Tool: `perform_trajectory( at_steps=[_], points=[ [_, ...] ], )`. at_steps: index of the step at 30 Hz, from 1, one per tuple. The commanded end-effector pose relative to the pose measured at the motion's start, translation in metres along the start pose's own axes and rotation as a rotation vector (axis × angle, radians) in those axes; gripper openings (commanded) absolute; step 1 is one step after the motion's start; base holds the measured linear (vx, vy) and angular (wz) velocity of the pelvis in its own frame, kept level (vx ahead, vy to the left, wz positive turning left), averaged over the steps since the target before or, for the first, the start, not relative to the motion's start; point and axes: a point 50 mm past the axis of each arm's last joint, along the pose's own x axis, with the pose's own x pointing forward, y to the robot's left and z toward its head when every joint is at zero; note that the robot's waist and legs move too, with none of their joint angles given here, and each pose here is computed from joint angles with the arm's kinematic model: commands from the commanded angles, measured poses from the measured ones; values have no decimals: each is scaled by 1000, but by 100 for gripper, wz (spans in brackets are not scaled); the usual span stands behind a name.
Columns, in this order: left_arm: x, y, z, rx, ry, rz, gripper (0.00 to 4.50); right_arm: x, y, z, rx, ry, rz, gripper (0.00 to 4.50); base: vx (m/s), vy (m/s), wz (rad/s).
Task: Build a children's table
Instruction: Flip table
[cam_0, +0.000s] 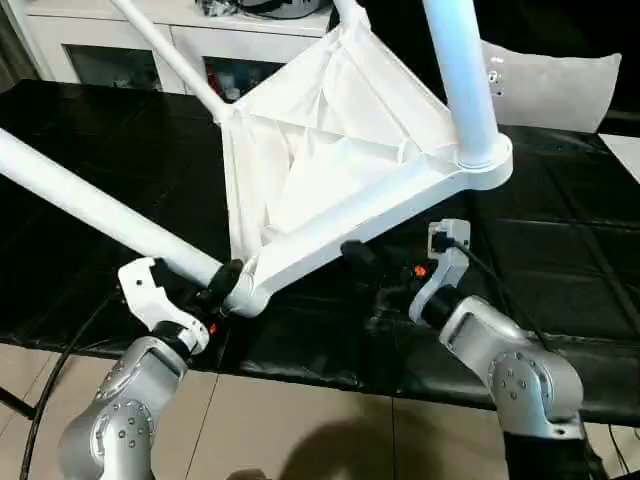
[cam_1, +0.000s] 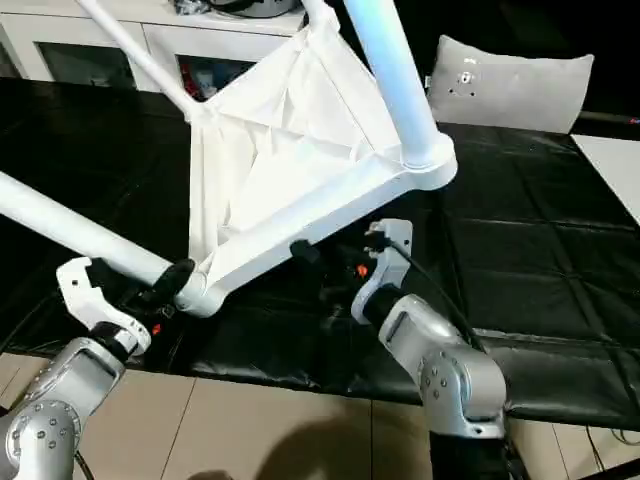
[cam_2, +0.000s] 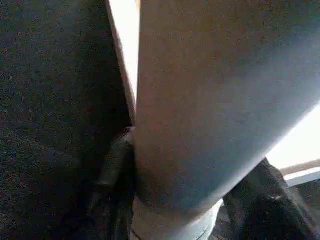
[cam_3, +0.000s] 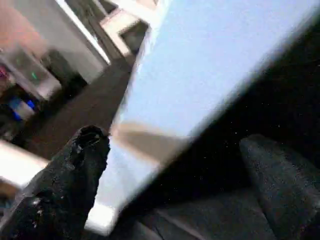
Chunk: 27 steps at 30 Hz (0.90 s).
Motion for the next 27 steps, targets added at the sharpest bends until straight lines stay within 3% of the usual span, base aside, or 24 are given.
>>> perform_trajectory(
  at_steps=[1, 10, 16, 18, 27],
  points=[
    [2, -8, -15, -61, 75, -57, 207, 3, 1, 5, 29, -29, 16, 450, 0, 0, 0],
    [2, -12, -20, -6, 135, -98, 207, 27, 4, 17, 101, -137, 66, 450, 0, 0, 0],
    [3, -16, -22, 37, 170, -126, 207, 46, 2, 16, 180, -170, 43, 450, 0, 0, 0],
    [3, -19, -24, 54, 185, -148, 207, 55, 4, 11, 252, -171, 64, 421, 0, 0, 0],
    [2, -27, -29, 96, 219, -204, 207, 68, 14, 10, 344, -172, 112, 351, 0, 0, 0]
  ],
)
